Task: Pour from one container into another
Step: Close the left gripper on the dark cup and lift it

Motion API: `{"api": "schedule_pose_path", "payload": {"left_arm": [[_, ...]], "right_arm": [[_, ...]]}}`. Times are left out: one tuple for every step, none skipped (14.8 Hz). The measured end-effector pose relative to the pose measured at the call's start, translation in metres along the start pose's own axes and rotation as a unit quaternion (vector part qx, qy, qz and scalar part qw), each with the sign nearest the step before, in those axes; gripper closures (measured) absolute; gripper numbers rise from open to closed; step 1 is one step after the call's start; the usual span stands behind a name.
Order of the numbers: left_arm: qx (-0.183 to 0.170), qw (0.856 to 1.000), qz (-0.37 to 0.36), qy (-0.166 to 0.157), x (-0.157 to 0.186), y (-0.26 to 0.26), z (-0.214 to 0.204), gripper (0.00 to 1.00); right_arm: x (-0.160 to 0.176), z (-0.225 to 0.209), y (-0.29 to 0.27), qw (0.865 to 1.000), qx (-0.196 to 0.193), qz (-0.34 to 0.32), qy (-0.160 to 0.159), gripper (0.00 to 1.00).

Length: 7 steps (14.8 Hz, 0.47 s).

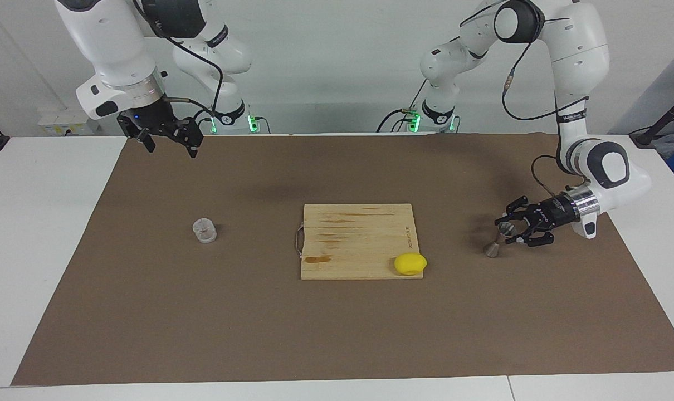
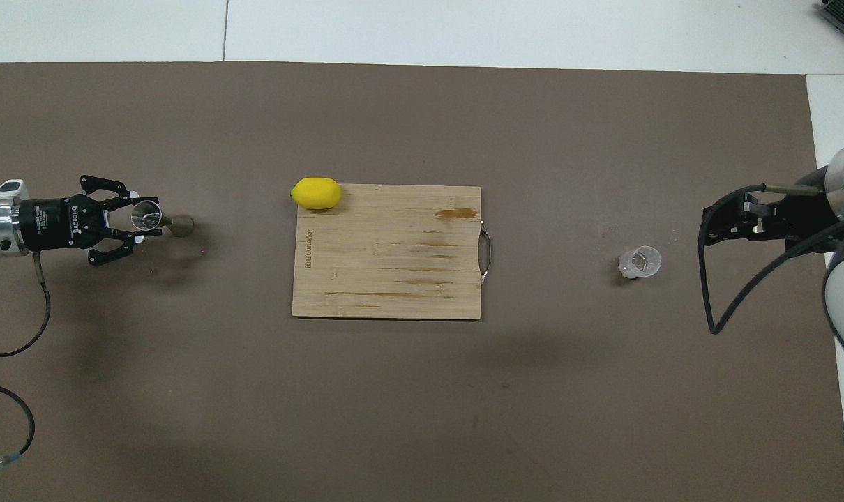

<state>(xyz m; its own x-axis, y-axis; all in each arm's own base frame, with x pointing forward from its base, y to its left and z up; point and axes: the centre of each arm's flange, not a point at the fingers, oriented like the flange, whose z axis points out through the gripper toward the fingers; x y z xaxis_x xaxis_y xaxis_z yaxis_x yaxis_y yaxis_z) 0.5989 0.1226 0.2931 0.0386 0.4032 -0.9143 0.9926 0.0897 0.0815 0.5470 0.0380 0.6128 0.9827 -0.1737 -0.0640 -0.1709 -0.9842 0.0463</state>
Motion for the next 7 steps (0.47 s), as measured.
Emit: {"api": "schedule_pose_path", "payload": {"left_arm": [[-0.001,1.0,0.0,-0.001,0.0001,0.0,0.0001,0.5],[-0.003,1.0,-0.001,-0.003,-0.0002,0.0003,0.0002,0.5],[-0.005,1.0,-0.001,-0.005,-0.0005,0.0006,0.0002,0.5],[-0.006,1.0,-0.002,-0.006,-0.0007,0.0008,0.0002,0.5],[-0.006,1.0,-0.002,-0.006,-0.0009,0.0008,0.0003,0.5],[-0.005,1.0,-0.001,-0.008,-0.0017,0.0008,0.0005,0.5],[-0.003,1.0,0.0,-0.01,-0.0035,0.0009,0.0006,0.5]], "right_arm": [[0.0,0.0,0.0,1.0,0.0,0.0,0.0,0.0],[0.0,0.0,0.0,1.0,0.0,0.0,0.0,0.0],[0.0,0.0,0.0,1.0,0.0,0.0,0.0,0.0],[0.0,0.0,0.0,1.0,0.0,0.0,0.0,0.0],[0.0,0.0,0.0,1.0,0.0,0.0,0.0,0.0],[0.0,0.0,0.0,1.0,0.0,0.0,0.0,0.0],[0.0,0.0,0.0,1.0,0.0,0.0,0.0,0.0]]}}
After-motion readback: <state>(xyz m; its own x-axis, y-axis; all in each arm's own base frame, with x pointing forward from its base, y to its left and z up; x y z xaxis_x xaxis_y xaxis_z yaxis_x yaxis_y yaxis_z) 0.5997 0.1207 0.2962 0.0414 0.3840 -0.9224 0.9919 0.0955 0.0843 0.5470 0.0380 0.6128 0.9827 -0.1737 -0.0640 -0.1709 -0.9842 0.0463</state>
